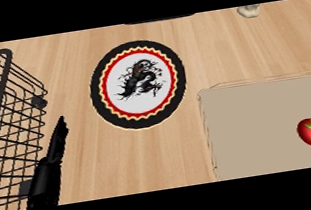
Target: Pick the tomato from the tray and place it in the plate
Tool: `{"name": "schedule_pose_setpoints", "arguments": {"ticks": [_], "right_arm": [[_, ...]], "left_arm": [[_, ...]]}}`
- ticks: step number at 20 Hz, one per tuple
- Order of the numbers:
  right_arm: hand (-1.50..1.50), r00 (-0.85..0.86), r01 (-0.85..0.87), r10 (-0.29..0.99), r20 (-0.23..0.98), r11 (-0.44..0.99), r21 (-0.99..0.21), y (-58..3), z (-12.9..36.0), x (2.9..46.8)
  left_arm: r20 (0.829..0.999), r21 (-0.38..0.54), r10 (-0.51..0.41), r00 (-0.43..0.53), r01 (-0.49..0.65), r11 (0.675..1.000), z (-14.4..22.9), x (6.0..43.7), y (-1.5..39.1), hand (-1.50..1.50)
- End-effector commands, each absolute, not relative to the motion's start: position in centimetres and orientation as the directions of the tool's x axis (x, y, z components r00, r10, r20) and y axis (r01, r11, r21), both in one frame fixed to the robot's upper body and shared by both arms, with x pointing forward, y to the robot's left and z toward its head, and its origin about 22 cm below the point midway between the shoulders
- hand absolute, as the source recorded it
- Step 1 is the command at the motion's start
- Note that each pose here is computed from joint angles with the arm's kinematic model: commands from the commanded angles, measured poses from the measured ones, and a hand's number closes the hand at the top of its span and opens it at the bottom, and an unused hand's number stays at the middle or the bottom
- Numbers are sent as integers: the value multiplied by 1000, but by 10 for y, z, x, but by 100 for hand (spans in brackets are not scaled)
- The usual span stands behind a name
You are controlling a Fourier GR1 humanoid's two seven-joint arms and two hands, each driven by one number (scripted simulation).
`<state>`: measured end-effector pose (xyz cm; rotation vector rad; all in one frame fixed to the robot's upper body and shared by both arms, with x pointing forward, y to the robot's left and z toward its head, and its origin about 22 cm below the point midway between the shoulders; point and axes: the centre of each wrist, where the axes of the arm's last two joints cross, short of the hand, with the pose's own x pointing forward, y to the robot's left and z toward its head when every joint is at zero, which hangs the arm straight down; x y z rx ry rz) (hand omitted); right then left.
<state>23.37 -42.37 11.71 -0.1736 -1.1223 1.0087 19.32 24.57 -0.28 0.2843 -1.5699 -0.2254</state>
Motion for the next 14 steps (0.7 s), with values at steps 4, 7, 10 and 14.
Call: {"name": "schedule_pose_setpoints", "arguments": {"ticks": [4, 7, 10, 14], "right_arm": [[-150, 46, -642, 741, 670, 535, -549, -425, 104, 244], [-150, 48, -671, 747, 663, 516, -532, -417, 85, 237], [-150, 67, -685, 770, 635, 498, -532, -413, 75, 247], [-150, 64, -672, 764, 642, 509, -539, -413, 55, 247]], "left_arm": [[885, 466, -465, 34, -122, 876, 9, 211, 322, 0], [880, 475, -474, 40, -123, 871, -6, 200, 316, 0], [886, 462, -462, 34, -128, 878, 5, 209, 317, 0], [894, 448, -448, 29, -105, 888, -1, 202, 326, 0]]}}
